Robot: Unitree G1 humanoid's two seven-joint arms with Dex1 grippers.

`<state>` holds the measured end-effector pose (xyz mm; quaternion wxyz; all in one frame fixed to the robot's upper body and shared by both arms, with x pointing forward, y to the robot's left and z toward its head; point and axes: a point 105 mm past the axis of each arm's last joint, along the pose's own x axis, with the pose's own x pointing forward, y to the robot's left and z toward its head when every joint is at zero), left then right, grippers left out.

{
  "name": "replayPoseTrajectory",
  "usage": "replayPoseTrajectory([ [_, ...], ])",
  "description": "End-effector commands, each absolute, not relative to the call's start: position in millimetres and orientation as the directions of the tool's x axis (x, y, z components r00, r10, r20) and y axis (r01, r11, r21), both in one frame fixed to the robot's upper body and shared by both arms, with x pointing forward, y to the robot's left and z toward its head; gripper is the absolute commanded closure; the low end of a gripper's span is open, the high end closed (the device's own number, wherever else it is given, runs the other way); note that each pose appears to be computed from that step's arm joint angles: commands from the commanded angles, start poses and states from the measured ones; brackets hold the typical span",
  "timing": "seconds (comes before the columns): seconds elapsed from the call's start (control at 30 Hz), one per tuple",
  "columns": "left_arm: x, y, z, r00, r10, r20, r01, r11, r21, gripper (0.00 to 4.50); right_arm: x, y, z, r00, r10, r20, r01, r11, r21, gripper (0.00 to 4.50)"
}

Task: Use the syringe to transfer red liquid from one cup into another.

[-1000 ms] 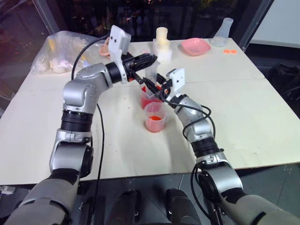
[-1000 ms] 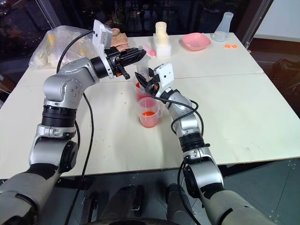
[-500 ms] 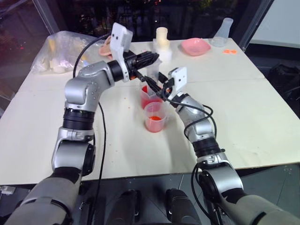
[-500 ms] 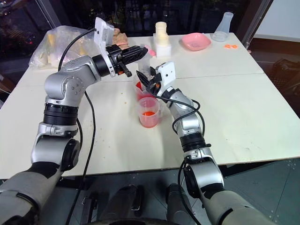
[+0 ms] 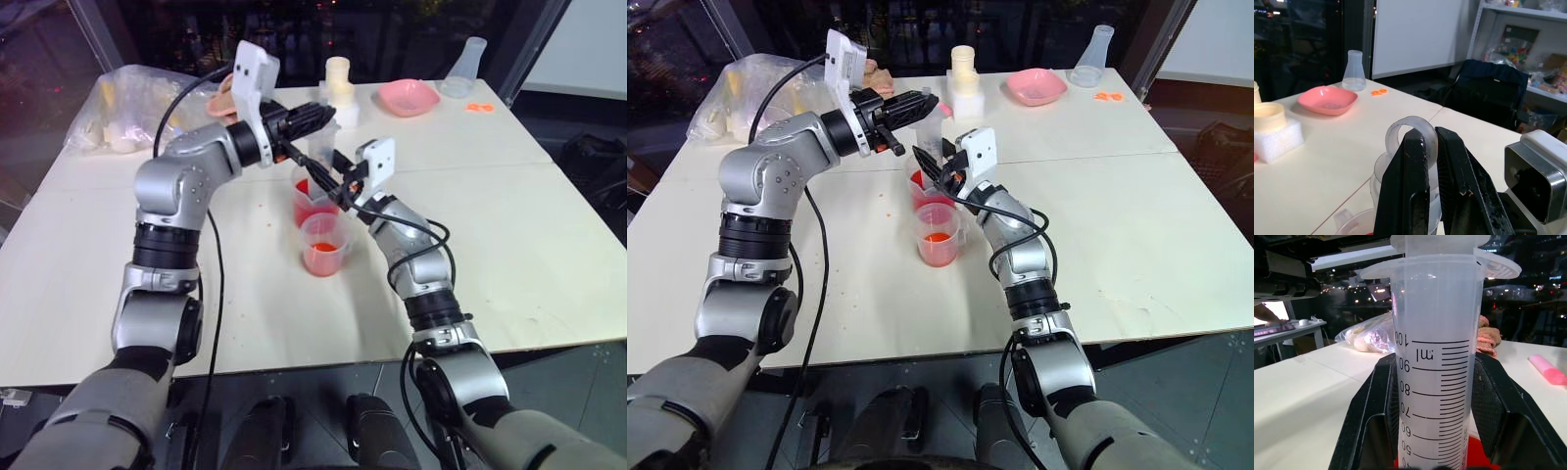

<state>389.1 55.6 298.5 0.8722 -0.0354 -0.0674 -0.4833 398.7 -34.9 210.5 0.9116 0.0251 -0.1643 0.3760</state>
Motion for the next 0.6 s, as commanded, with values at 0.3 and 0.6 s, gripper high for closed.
replayPoseTrajectory([
  [0.3, 362.4, 52.5, 365.0, 0.438, -0.838, 0.327, 0.856, 0.499, 0.132, 4.49, 384.4, -9.2, 202.7, 0.584, 0.757, 0.292, -0.770, 0.631, -0.094, 3.07],
  [0.6, 360.9, 55.1, 373.5, 0.438, -0.831, 0.341, 0.850, 0.507, 0.143, 4.49, 384.4, -6.4, 201.0, 0.579, 0.763, 0.288, -0.776, 0.624, -0.093, 3.07],
])
